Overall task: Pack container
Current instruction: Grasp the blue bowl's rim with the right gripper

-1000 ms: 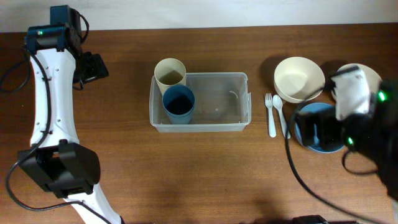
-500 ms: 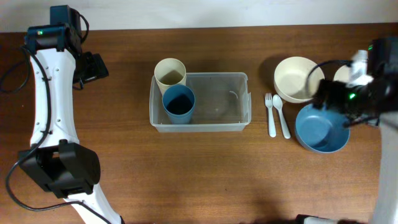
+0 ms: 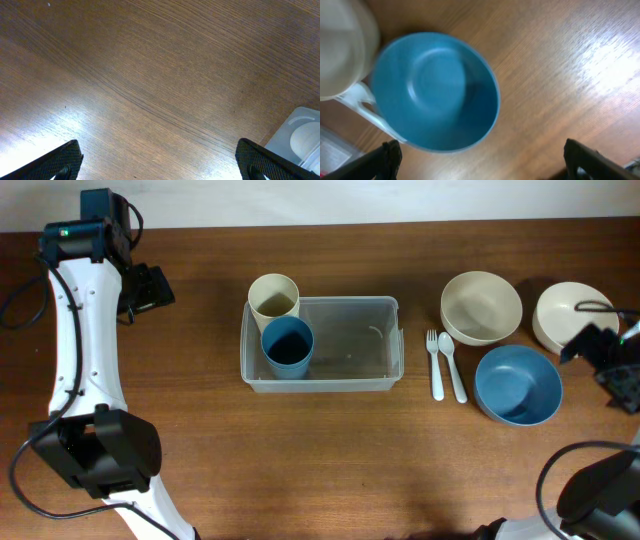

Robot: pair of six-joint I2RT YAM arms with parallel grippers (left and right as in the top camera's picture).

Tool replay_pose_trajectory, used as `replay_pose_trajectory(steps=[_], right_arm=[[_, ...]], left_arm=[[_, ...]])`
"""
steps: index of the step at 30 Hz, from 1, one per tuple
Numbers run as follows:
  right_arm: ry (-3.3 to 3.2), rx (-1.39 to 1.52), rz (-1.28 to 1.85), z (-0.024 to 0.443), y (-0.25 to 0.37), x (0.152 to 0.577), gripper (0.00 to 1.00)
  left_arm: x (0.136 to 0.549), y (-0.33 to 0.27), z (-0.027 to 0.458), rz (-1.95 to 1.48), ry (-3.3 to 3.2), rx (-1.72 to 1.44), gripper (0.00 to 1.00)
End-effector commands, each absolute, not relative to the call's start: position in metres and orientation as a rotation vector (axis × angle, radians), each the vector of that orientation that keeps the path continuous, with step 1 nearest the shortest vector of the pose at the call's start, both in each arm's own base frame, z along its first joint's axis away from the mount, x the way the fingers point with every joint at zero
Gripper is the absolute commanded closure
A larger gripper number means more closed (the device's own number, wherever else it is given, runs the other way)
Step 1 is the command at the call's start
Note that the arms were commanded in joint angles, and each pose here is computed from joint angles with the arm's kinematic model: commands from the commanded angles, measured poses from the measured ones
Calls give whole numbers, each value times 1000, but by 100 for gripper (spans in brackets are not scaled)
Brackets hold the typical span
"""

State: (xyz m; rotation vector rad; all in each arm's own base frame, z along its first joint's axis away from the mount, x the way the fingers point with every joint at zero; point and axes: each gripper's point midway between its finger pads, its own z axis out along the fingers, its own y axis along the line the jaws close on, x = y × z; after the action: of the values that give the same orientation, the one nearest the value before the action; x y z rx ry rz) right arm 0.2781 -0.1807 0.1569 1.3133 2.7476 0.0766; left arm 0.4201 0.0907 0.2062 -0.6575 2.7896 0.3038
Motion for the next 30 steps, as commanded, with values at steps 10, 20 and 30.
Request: replay_pose_trajectory(steps=[10, 20, 30], right_arm=[[2780, 1379, 302, 57, -148, 264, 7], [2766, 1369, 302, 19, -141, 255, 26], [2762, 1365, 300, 14, -141, 254, 86]], left_arm=[[421, 92, 202, 299, 2793, -681, 0], [421, 92, 202, 299, 2793, -681, 0], [421, 92, 202, 299, 2793, -681, 0]])
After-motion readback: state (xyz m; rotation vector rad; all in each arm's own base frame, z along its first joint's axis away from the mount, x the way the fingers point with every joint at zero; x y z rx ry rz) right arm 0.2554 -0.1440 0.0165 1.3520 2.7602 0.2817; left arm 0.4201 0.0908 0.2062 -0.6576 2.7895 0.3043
